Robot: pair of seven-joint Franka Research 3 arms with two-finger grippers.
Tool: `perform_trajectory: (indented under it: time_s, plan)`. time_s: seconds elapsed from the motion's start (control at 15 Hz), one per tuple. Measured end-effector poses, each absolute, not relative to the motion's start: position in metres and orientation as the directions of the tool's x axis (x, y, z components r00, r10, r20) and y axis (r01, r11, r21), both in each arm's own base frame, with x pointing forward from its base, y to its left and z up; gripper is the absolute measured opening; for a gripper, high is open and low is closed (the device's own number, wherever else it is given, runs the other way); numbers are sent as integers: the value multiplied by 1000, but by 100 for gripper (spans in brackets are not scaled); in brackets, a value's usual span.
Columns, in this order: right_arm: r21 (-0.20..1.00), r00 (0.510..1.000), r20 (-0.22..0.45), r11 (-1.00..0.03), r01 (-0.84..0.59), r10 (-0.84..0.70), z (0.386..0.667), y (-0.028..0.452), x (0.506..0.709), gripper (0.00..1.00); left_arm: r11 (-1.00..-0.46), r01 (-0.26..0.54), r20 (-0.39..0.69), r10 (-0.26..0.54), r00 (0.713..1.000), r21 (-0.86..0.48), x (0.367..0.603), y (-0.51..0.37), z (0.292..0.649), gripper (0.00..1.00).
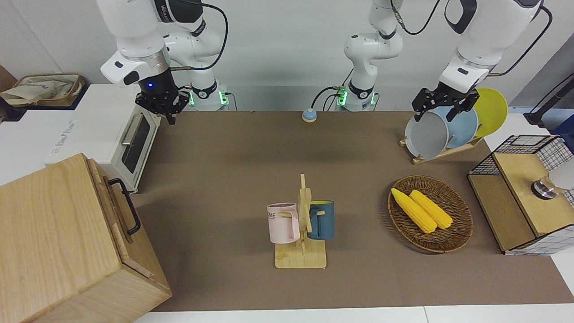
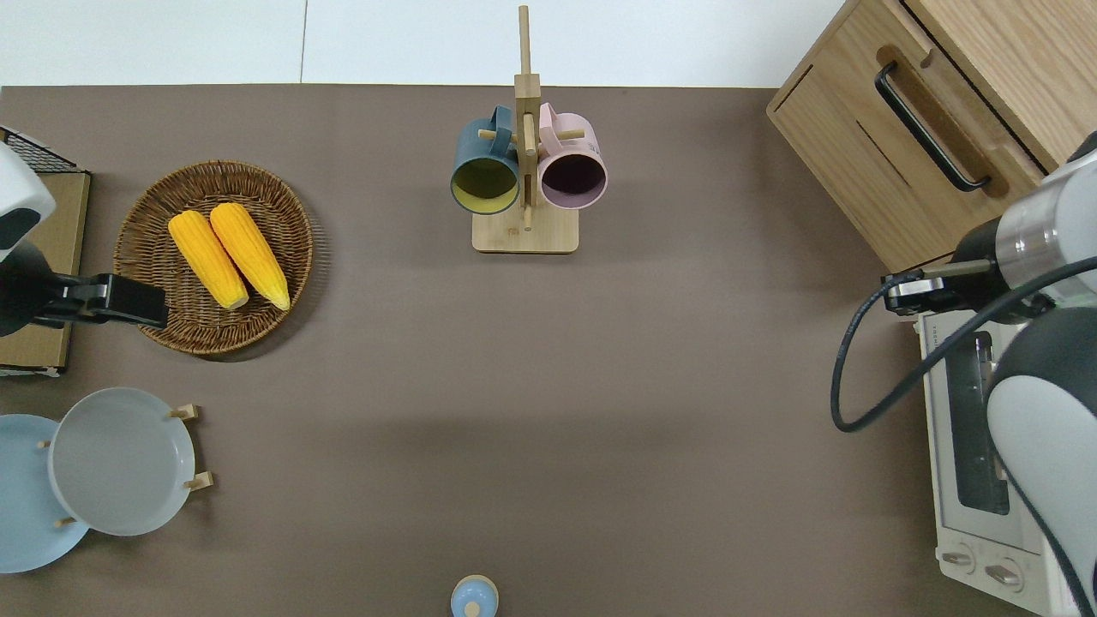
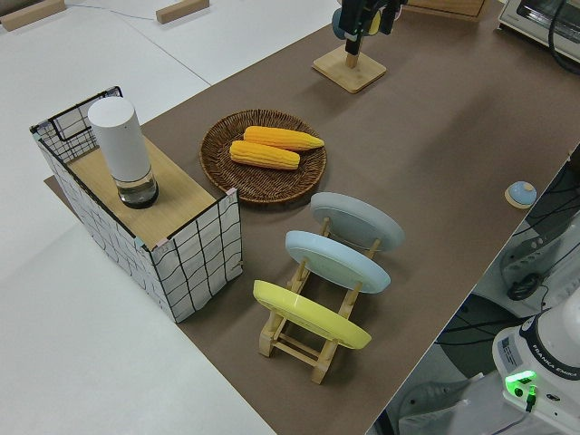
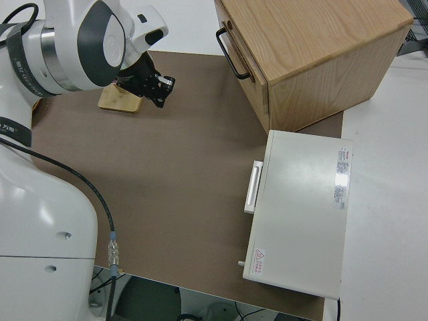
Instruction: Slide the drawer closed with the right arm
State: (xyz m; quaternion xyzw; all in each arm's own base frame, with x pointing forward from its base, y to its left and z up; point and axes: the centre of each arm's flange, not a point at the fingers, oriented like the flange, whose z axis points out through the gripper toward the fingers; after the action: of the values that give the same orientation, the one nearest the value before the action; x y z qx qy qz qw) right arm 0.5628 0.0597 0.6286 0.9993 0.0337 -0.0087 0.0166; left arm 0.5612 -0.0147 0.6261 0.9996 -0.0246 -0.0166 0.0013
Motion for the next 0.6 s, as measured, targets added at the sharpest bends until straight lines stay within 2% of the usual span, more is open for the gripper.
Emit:
perform_trajectory:
  time_s: [0.13, 0.27, 0.6]
  plan:
    - [14, 996, -21, -997, 81, 81, 628, 56, 563, 2, -999, -49, -33, -49, 998, 3, 561, -15, 626, 100]
    - [12, 997, -21, -997, 80, 80, 628, 53, 563, 24, -999, -49, -33, -49, 998, 3, 561, -15, 626, 100]
    - [12, 997, -14, -997, 74, 74, 631, 49, 564, 70, -999, -49, -33, -49, 998, 3, 561, -15, 626, 100]
